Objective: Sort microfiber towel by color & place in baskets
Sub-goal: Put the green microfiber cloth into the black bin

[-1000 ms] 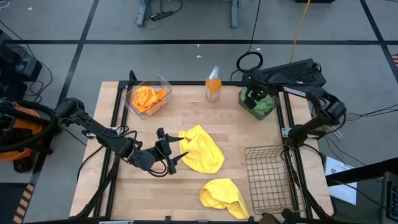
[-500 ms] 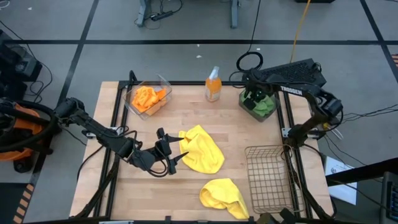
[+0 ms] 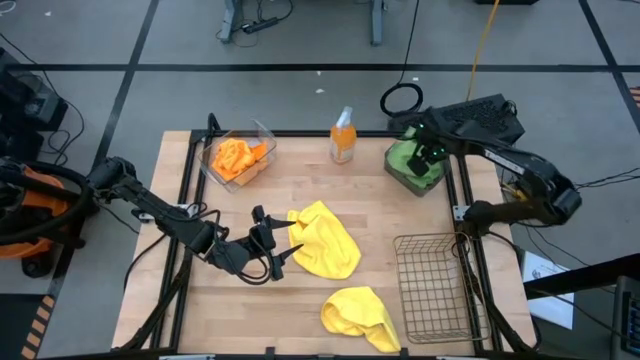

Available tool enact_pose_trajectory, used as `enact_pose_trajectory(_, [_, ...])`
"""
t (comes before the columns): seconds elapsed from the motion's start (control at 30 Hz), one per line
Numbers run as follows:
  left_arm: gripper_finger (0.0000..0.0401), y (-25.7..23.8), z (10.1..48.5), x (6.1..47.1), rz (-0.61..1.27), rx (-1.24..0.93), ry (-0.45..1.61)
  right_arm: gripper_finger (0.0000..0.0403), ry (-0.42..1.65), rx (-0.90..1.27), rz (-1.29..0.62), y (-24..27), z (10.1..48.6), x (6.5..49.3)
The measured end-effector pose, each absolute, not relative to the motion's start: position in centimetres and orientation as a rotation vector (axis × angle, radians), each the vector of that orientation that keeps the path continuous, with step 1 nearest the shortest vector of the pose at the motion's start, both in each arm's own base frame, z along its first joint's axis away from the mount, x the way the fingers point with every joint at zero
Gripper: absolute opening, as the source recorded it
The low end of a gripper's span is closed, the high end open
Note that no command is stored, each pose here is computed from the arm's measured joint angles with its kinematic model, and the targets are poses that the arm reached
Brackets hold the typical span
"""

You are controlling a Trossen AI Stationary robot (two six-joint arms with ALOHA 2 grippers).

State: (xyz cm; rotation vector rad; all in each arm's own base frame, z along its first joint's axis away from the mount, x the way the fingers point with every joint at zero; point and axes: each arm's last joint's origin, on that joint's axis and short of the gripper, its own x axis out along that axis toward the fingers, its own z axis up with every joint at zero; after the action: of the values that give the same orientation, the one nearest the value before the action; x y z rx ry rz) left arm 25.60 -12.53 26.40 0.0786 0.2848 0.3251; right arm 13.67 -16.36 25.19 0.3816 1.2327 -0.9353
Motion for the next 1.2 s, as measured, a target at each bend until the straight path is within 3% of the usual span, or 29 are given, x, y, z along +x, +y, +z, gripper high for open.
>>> enact_pose_trajectory(0.27, [0.0287, -12.5, 26.4, 25.6, 0.325, 0.078, 0.284, 0.0000, 1.213, 0.353, -1.040, -16.7, 25.4, 13.4])
enact_pose_trajectory(0.6, [0.0287, -12.5, 26.4, 25.6, 0.325, 0.079, 0.285, 0.0000, 1.461, 0.427, -0.964, -20.2, 19.1, 15.6])
enact_pose_trajectory(0.77, [0.0287, -12.5, 26.4, 25.6, 0.324, 0.080, 0.286, 0.0000, 1.477, 0.429, -0.925, -20.5, 18.3, 16.0])
enact_pose_trajectory(1.03, [0.0287, -12.6, 26.2, 25.7, 0.325, 0.083, 0.290, 0.0000, 1.460, 0.439, -0.934, -18.8, 21.7, 14.9])
enact_pose_trajectory(1.2, [0.0287, -12.8, 25.3, 26.2, 0.326, 0.104, 0.317, 0.0000, 1.310, 0.392, -0.958, -15.9, 25.8, 13.9])
